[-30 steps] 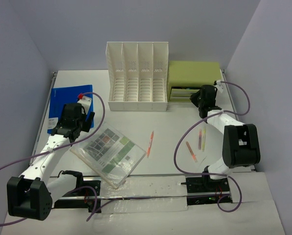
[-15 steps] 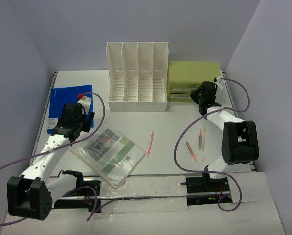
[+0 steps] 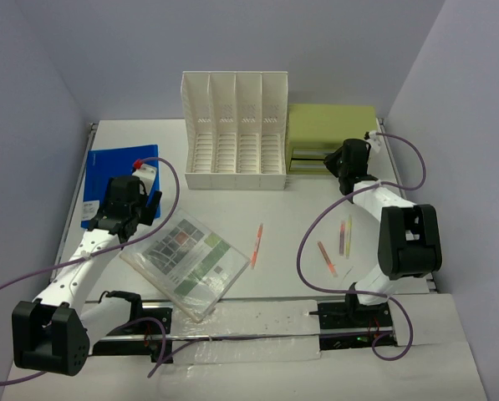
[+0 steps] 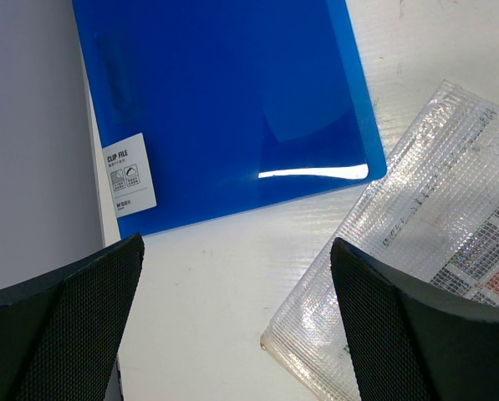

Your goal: Organize the desk

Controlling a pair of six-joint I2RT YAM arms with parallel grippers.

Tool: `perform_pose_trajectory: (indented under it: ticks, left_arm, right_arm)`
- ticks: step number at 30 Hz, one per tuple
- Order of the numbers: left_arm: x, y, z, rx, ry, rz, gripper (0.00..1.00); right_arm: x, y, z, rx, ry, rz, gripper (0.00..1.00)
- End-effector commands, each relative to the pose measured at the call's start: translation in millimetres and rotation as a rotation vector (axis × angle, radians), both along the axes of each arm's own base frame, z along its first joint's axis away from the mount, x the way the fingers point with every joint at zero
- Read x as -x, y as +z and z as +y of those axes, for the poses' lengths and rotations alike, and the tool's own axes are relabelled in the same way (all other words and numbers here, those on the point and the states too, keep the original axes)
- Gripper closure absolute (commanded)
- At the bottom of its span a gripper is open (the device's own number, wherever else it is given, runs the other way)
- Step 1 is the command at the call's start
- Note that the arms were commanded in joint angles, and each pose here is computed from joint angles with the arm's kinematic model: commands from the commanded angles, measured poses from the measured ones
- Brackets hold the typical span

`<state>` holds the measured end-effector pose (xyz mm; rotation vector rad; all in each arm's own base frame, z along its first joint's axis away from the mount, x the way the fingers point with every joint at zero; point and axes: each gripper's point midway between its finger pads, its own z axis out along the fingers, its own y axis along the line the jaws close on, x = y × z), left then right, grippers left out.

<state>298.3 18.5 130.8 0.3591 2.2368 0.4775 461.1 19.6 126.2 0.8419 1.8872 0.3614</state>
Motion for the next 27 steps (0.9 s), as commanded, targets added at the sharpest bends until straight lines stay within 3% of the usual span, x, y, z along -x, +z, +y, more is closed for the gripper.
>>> perform_pose_trajectory:
  ticks: [1,10,18,27]
  left_arm:
    - [-6,9,-1,-0.007,-0.004,-0.031,0.01]
    - [-5,8,-1,-0.004,-0.005,-0.025,0.01]
    - [-5,8,-1,-0.005,-0.006,-0.027,0.01]
    - [-5,6,-1,-0.01,-0.007,-0.019,0.01]
  right_arm:
    - [4,29,-6,-0.022,-0.024,-0.087,0.69]
    - [24,-3,-8,-0.253,-0.099,-0.137,0.47]
    - [13,-8,-8,-0.363,-0.112,-0.233,0.42]
    - [10,-35,-6,-0.5,-0.123,-0.246,0.4]
